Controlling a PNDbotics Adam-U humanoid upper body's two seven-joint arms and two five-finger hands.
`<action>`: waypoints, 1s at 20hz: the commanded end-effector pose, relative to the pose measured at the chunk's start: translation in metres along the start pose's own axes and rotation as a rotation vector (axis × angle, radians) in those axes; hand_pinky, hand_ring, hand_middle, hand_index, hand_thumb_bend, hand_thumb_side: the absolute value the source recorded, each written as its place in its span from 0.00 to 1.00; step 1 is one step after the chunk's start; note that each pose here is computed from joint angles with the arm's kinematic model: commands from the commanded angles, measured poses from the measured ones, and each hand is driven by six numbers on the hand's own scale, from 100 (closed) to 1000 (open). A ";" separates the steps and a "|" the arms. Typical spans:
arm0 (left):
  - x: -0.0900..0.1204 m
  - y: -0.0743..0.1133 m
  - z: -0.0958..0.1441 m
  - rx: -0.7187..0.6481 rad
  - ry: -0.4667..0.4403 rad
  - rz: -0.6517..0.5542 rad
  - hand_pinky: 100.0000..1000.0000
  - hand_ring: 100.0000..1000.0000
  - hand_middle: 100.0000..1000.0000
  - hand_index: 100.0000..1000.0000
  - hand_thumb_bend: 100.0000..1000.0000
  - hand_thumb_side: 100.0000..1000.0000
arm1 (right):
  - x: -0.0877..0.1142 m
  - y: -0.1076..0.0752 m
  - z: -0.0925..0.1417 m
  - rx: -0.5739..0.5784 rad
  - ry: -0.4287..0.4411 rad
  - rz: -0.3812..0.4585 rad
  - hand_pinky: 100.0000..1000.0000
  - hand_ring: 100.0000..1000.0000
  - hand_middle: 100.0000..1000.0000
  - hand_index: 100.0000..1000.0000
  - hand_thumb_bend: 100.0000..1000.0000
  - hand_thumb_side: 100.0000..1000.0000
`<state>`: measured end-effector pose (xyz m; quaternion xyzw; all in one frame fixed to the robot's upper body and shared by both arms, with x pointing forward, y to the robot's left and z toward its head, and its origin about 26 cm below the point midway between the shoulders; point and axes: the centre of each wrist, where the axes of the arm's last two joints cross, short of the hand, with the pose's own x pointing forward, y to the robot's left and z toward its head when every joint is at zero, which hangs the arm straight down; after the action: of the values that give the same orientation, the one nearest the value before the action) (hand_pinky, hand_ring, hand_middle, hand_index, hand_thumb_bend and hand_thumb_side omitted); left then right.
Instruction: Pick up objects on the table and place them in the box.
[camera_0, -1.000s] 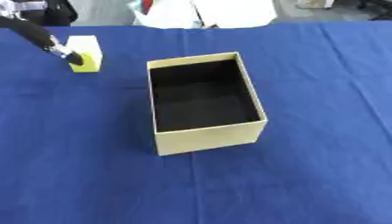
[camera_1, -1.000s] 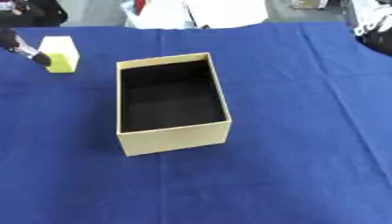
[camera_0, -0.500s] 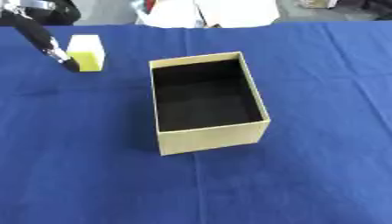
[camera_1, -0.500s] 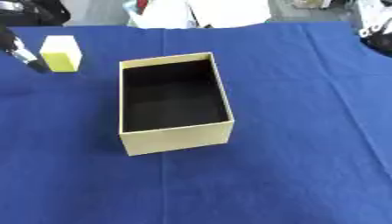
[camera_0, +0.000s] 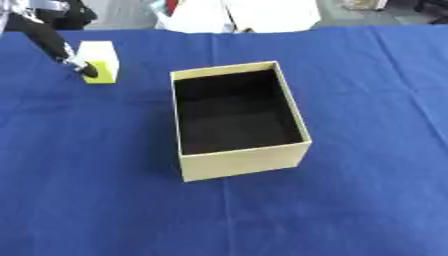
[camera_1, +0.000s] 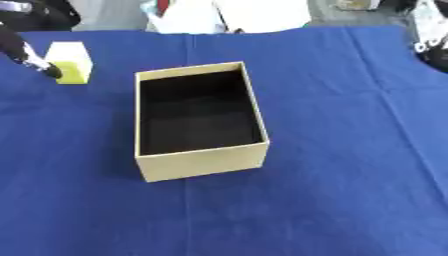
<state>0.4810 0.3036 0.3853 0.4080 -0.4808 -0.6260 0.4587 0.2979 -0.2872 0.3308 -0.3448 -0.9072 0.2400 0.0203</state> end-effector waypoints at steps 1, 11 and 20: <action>-0.008 0.021 0.017 0.067 0.038 -0.017 1.00 1.00 0.92 1.00 0.66 0.33 | 0.003 -0.008 -0.009 -0.010 -0.039 0.010 0.78 0.80 0.79 0.75 0.16 0.48; -0.015 0.023 0.022 0.058 0.068 -0.024 1.00 1.00 0.92 0.98 0.51 0.27 | 0.002 -0.010 -0.008 -0.018 -0.040 0.012 0.78 0.79 0.78 0.74 0.13 0.49; -0.019 0.031 0.030 0.099 0.108 -0.067 1.00 1.00 0.94 0.96 0.22 0.13 | 0.002 -0.009 -0.008 -0.013 -0.043 0.009 0.78 0.79 0.77 0.73 0.12 0.49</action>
<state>0.4745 0.3156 0.3977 0.4497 -0.4640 -0.6133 0.4543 0.2979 -0.2866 0.3320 -0.3389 -0.9102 0.2377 0.0142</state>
